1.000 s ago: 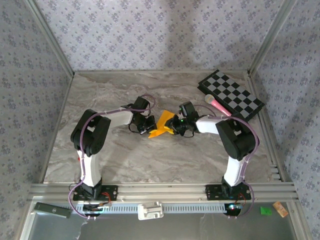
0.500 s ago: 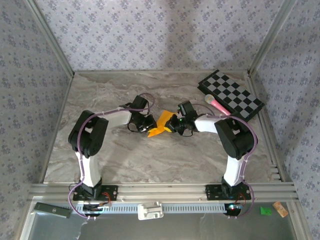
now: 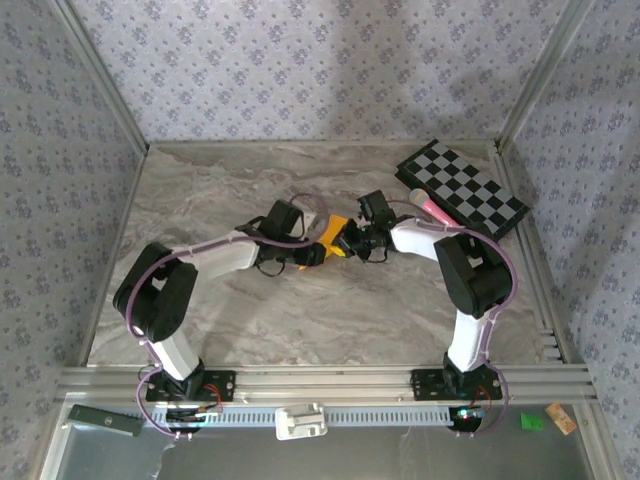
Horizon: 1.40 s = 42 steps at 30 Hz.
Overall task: Fold a paper plane with a square sheet of paper (pick it up from the middle)
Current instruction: Fold the wing for the fifth time at the center of the table.
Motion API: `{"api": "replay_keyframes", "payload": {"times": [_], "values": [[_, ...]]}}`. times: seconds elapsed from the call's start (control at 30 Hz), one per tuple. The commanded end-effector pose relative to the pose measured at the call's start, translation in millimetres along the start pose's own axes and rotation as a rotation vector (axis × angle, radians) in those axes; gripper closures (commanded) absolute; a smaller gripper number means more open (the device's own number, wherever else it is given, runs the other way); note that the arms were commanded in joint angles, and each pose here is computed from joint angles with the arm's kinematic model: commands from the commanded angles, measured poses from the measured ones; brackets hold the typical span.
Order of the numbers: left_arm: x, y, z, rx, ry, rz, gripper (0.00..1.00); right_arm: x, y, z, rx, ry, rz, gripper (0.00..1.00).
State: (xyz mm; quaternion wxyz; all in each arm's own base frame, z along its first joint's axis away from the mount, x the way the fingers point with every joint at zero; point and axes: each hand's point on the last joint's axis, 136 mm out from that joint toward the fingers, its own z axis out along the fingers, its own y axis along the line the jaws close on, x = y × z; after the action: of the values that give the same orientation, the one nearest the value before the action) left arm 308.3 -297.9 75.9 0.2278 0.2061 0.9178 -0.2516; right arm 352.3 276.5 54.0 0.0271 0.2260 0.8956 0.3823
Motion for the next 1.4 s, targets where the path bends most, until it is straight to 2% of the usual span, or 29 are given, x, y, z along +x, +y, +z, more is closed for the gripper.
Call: {"api": "replay_keyframes", "payload": {"times": [0.0, 0.3, 0.4, 0.6, 1.1, 1.37], "values": [[-12, -6, -6, -0.049, -0.093, 0.270, 0.47, 0, 1, -7, 0.020, 0.018, 0.047, 1.00], [-4, -14, 11, -0.003, -0.108, 0.447, 0.48, -1, 6, -10, 0.005, 0.033, 0.076, 1.00], [0, -20, 16, 0.014, -0.126, 0.522, 0.50, -3, 5, -12, 0.008, 0.024, 0.084, 1.00], [4, -17, 25, -0.005, -0.128, 0.582, 0.57, -4, 4, -13, 0.003, 0.028, 0.102, 1.00], [13, -5, 46, -0.019, -0.100, 0.600, 0.76, -2, 1, -15, 0.000, 0.055, 0.154, 1.00], [13, -7, 42, 0.007, -0.091, 0.592, 0.82, -2, -6, -15, 0.032, 0.056, 0.157, 0.92]]}}
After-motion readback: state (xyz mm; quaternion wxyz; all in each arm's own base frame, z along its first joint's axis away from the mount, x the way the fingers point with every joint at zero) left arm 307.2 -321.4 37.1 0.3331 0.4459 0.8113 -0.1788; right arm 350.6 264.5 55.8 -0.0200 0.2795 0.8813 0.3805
